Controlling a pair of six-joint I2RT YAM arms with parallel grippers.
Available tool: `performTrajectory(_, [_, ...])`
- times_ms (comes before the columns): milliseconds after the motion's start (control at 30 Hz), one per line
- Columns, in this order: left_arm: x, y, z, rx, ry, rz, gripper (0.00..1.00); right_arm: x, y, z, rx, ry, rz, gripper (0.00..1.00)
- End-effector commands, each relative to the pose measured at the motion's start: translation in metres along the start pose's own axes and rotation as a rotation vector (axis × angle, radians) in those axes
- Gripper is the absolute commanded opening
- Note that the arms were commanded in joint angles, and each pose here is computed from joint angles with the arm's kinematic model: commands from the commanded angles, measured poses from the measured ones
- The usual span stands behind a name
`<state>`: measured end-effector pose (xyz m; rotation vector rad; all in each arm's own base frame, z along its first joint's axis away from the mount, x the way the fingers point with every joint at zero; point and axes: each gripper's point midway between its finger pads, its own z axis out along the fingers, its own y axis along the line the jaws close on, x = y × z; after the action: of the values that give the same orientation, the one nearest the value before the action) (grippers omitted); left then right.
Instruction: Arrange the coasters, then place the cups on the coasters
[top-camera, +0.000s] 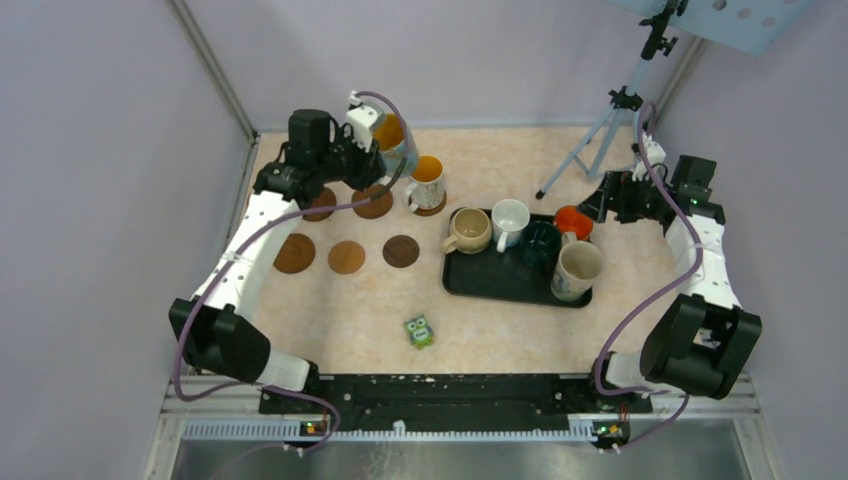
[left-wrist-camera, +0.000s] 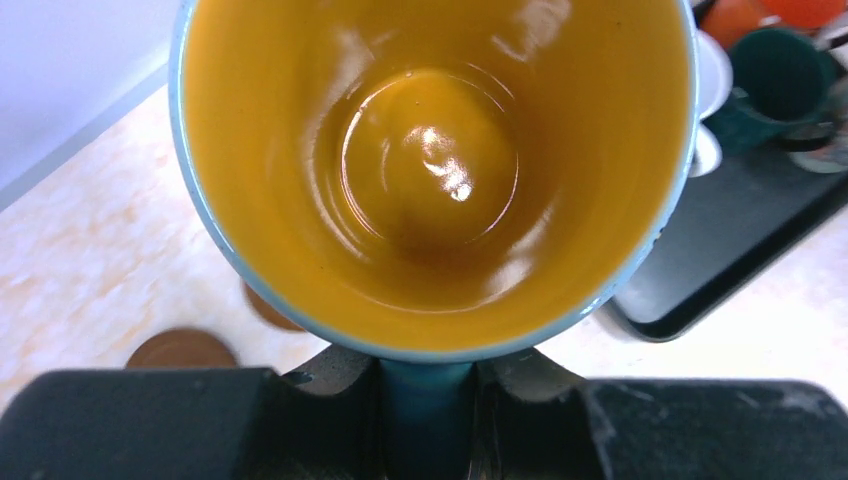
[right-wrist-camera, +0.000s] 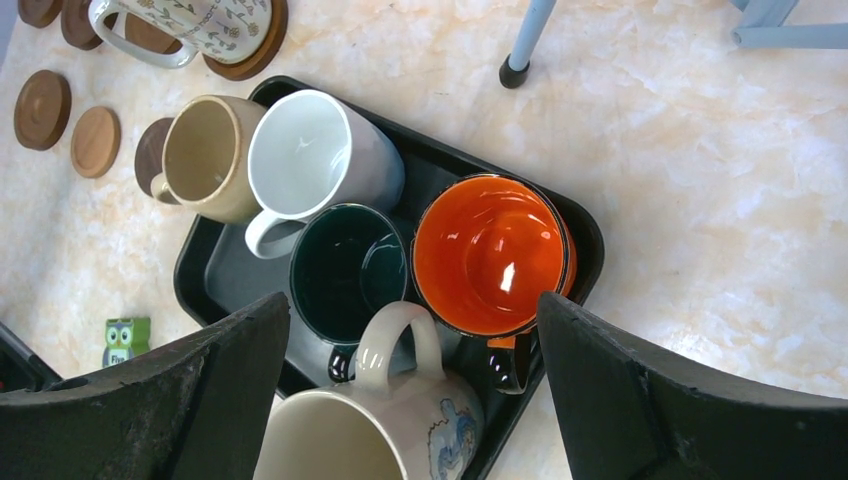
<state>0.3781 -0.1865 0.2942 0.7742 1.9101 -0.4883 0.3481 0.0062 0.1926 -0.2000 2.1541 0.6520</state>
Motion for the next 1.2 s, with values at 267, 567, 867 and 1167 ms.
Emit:
performTrajectory(267, [0.007,0.112,0.009,-0.155,-0.075,0.128,0.0,-0.008,0.003,-0.003,-0.014,-0.023,-0.04,0.93])
performTrajectory(567, [0.047,0.151,0.032,-0.162,-0.036,0.139,0.0,-0.005,-0.002,-0.008,0.025,0.015,-0.071,0.93])
performTrajectory(867, [0.081,0.162,0.06,-0.14,0.0,0.156,0.0,-0.002,-0.005,-0.01,0.057,0.019,-0.069,0.93])
performTrajectory(1167, [0.11,0.158,0.076,-0.065,0.076,0.131,0.0,0.001,-0.006,-0.011,0.071,0.021,-0.059,0.93])
